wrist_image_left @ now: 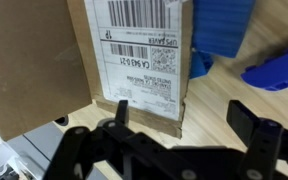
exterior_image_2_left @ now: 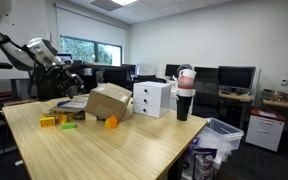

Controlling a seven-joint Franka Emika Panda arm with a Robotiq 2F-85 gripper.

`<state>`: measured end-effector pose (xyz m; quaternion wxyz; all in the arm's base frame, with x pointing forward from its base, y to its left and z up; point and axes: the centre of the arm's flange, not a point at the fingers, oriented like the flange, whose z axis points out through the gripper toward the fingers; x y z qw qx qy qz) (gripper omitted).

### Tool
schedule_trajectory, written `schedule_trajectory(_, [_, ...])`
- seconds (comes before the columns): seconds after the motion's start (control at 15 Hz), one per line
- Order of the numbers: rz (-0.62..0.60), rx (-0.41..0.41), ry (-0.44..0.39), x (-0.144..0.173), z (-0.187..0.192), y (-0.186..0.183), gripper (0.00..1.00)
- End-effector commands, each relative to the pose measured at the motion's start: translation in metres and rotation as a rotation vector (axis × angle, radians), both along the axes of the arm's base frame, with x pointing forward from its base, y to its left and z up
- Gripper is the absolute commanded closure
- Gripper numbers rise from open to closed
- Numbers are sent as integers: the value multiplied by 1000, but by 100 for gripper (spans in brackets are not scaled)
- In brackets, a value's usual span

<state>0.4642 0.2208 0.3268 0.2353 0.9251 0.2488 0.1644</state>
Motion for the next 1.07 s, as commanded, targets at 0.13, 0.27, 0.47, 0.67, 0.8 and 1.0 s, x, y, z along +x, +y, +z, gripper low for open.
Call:
schedule_trajectory(0.13, [7,-57,-18,12,-12,-10,0])
schedule_trajectory(0.27, [15,-77,-27,12,-16,-13,13])
schedule_trajectory(0.47, [27,-85,-53,10,-11,-14,38])
schedule_trajectory(0.67, [31,-87,-81,10,-3,-13,58])
schedule_trajectory(0.8, [30,-82,-97,9,3,-11,71])
schedule_trajectory(1.0, [22,-69,-95,13,10,-13,88])
